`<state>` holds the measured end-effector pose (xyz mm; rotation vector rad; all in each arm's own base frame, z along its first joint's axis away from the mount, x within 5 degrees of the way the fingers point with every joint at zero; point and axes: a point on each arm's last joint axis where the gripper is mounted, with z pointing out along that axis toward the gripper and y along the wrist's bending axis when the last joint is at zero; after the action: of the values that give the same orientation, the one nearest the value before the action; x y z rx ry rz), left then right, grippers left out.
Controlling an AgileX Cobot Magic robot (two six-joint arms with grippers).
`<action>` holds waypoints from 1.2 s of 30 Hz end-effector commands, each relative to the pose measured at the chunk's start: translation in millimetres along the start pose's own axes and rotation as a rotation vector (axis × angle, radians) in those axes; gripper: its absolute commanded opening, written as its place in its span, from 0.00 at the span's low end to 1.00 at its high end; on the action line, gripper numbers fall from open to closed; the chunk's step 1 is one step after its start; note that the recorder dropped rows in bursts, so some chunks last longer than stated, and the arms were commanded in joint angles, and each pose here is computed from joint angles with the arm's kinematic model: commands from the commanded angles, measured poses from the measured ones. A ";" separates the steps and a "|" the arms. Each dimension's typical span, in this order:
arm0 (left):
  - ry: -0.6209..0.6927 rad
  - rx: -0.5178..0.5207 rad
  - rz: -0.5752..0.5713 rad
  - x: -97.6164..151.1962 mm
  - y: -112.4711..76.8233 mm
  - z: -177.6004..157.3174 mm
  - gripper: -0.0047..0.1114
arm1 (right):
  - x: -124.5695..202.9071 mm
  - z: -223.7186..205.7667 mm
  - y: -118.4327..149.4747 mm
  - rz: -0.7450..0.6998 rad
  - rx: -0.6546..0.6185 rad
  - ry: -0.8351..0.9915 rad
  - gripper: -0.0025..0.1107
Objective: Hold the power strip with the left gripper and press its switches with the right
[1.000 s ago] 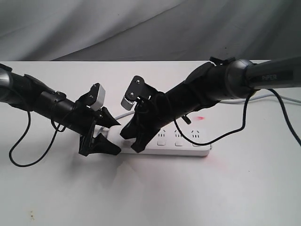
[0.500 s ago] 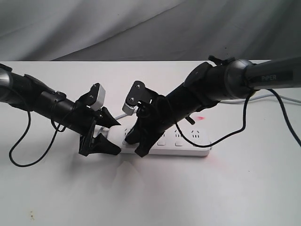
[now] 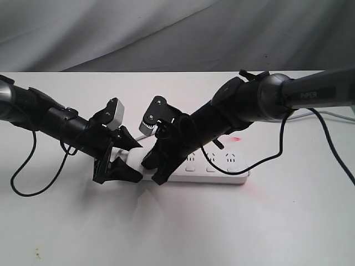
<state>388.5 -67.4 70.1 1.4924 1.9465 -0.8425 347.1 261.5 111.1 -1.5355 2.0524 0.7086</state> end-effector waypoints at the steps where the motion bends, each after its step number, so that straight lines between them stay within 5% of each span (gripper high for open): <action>1: 0.096 -0.016 0.007 14.6 0.9 5.4 0.63 | 14.6 10.1 -2.9 -0.023 0.018 0.081 0.02; 27: 0.096 -0.016 0.007 14.6 0.9 5.4 0.63 | 53.7 16.0 -9.5 0.054 0.016 0.309 0.02; 32: 0.096 -0.016 0.007 14.6 0.9 5.4 0.63 | 38.7 12.7 -7.3 0.092 0.006 0.192 0.02; 36: 0.096 -0.016 0.007 14.6 0.9 5.4 0.63 | -3.4 -13.9 -5.3 0.088 0.033 -0.072 0.02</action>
<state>388.9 -68.4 70.1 1.4899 1.9475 -0.8380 348.6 256.8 113.5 -1.4078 2.1749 0.7527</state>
